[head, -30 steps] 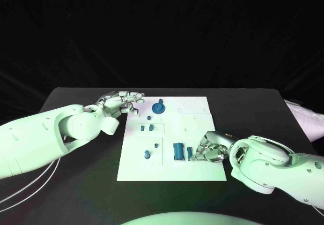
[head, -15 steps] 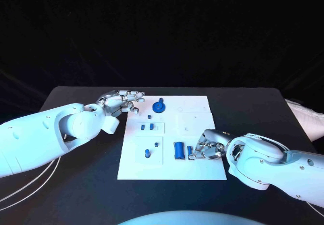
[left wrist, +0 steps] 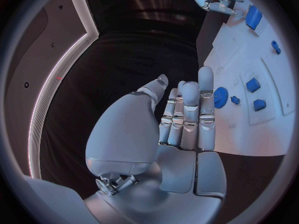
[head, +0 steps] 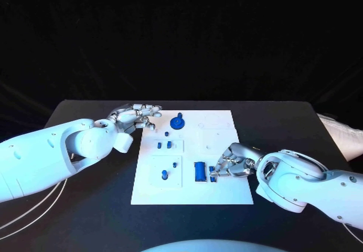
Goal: Assemble the parts on the task board
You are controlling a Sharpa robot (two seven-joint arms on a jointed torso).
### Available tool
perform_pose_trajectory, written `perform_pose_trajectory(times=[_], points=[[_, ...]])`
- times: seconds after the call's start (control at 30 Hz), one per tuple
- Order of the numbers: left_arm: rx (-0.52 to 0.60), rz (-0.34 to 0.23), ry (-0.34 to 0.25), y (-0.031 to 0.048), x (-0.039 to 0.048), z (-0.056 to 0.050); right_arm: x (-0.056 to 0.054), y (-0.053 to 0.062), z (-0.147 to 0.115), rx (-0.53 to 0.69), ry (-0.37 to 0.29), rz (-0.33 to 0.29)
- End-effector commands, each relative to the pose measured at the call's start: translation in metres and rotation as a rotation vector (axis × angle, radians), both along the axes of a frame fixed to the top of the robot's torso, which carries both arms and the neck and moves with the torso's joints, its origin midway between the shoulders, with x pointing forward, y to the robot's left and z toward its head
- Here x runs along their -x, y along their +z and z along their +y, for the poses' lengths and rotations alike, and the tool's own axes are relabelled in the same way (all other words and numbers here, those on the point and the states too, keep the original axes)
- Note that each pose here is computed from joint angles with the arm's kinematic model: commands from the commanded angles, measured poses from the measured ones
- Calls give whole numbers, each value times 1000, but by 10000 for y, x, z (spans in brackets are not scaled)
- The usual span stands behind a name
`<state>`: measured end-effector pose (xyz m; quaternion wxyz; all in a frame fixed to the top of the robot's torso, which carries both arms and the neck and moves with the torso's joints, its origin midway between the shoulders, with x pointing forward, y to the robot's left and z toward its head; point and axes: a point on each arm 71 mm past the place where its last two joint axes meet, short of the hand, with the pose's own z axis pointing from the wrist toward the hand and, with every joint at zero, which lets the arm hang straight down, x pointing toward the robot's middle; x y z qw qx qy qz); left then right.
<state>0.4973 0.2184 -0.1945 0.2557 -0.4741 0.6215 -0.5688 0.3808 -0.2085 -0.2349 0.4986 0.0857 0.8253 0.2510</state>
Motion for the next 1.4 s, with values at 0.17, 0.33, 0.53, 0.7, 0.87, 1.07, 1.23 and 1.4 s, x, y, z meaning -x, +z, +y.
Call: perform_pose_trajectory(times=[0.17, 0.33, 0.53, 0.7, 0.87, 1.07, 1.23, 1.4], points=[[47, -44, 61, 28, -51, 0, -424, 267, -214, -511, -100, 8], [72, -78, 112, 21, -147, 17, -785, 339, -345, -742, -89, 17], [103, -117, 149, -56, -273, 24, -1118, 319, -424, -906, -144, -10], [78, -137, 246, -118, -400, 49, -1390, 269, -445, -983, -222, -50], [64, -145, 287, -140, -448, 23, -1520, 227, -396, -1021, -252, -63], [47, -116, 234, -176, -398, -23, -1481, 201, -366, -930, -266, -66], [23, -129, 262, -209, -318, -55, -1403, 182, -285, -957, -295, -84], [-28, -162, 318, -262, -141, -117, -1225, 149, -125, -1005, -360, -116]])
